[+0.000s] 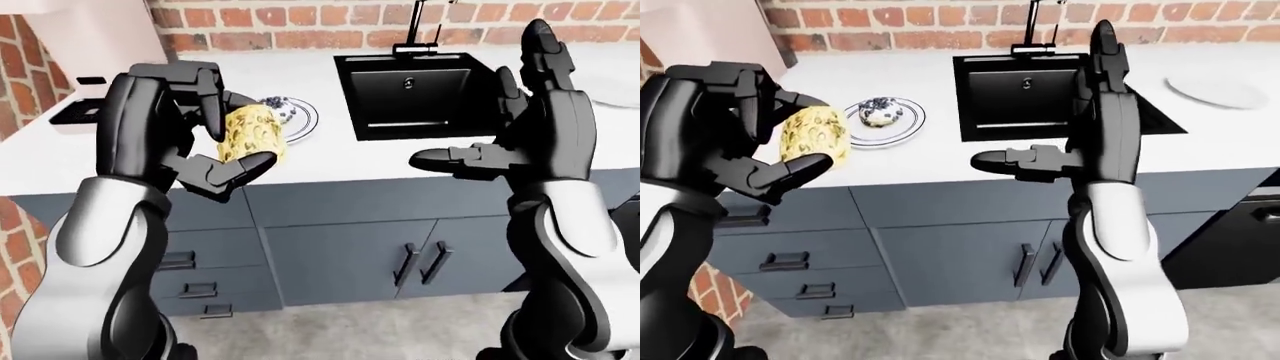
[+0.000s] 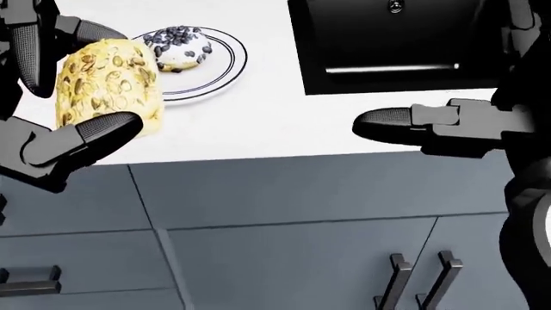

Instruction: Place the pastries on the plates.

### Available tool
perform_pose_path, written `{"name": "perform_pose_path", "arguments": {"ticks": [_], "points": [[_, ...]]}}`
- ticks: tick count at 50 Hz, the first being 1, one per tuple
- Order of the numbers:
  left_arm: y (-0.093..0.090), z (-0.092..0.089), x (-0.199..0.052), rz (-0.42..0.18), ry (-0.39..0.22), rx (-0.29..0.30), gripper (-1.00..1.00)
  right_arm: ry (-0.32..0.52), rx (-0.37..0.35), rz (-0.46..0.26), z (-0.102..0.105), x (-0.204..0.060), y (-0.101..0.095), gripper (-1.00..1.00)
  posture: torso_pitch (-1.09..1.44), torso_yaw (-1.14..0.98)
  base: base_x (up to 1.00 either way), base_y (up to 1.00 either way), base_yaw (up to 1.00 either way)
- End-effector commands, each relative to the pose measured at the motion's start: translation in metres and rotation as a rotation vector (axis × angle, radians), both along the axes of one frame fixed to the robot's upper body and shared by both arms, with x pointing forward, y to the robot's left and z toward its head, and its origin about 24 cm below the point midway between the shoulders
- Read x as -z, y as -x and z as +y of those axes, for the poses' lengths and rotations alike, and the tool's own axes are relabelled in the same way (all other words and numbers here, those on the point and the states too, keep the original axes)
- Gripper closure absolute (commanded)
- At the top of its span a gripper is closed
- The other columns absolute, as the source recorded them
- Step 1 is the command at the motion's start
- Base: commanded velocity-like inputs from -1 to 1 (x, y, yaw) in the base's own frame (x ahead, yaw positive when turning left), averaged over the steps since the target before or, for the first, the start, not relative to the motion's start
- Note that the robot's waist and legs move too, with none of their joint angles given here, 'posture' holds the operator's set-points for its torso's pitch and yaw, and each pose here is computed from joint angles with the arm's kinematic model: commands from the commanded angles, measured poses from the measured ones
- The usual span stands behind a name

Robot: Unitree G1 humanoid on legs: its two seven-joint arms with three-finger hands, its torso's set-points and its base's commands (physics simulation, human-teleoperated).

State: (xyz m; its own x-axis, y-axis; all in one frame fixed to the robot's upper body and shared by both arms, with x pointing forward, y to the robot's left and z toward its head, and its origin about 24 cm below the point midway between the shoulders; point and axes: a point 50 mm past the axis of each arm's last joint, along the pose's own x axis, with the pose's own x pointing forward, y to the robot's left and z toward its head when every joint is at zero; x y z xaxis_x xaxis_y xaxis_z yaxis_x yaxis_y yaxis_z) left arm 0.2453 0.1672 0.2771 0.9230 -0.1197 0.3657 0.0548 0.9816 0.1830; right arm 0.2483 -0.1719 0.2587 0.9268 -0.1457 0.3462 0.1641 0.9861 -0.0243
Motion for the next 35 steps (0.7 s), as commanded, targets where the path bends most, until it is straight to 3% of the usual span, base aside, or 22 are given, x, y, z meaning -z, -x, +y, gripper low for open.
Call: {"name": "perform_pose_path", "arguments": {"ticks": [1,35], "points": [[0.0060,0.0021,-0.0117,-0.079,0.000,-0.013,1.00,0.020,-0.008,-0.063,0.0021,-0.0097,0.0028,-1.00,0.05,0.00,0.21,-0.46,0.00],[0.0100,0.0063,-0.0146,-0.099,0.001,-0.022,1.00,0.035,-0.030,-0.076,0.0068,-0.0128,0.0030,-1.00,0.05,0.00,0.46,-0.57,0.00]]}}
